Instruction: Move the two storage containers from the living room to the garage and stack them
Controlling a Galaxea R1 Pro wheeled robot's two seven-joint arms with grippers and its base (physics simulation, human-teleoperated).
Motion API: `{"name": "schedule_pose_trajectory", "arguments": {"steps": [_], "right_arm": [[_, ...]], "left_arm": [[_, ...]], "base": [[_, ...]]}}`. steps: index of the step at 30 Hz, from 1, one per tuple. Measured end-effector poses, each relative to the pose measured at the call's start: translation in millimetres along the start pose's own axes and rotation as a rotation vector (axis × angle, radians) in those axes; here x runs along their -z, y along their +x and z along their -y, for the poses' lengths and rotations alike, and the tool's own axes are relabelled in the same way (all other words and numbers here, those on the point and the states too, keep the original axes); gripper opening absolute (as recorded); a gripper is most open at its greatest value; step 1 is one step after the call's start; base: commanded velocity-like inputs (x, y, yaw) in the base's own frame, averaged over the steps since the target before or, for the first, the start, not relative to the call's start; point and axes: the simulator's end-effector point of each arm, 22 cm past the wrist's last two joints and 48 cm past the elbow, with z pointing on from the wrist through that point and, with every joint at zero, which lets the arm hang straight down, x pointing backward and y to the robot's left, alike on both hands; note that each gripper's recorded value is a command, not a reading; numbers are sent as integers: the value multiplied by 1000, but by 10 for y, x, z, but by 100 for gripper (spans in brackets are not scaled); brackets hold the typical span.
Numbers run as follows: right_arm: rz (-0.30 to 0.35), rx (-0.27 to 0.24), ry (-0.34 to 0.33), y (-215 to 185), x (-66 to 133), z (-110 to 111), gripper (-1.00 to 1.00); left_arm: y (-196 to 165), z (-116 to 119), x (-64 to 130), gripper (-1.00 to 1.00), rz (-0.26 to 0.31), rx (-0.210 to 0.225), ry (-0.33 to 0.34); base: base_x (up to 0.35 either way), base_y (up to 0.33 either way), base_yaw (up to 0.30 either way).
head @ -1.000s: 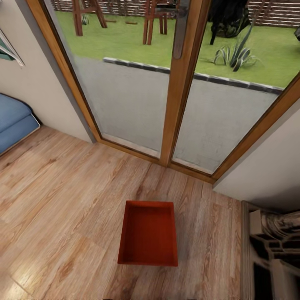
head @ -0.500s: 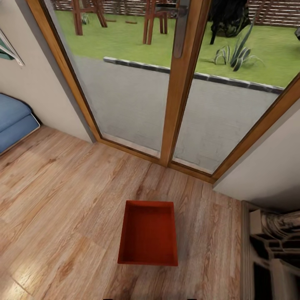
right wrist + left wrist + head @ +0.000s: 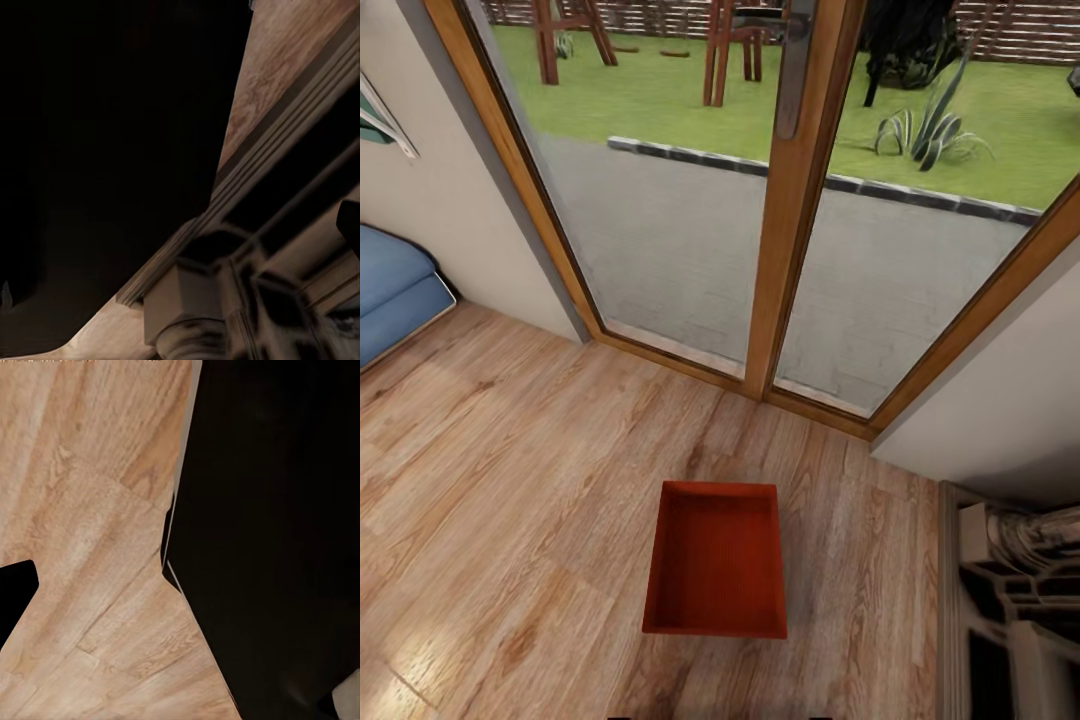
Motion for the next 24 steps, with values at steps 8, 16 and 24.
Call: {"name": "schedule_pose_trajectory", "arguments": {"steps": [8, 16, 24], "right_arm": [[43, -7, -37, -387, 18, -233, 100], [337, -63, -77, -2719, 348, -450, 100], [448, -386, -82, -3486, 570, -181, 100]], "left_arm": [[-1058, 411, 146, 100, 184, 14, 82], [-2102, 745, 437, 100, 238, 12, 142], [-2891, 798, 642, 100, 302, 3, 129]], "base": [[0, 0, 0], [0, 0, 0], [0, 0, 0]]}}
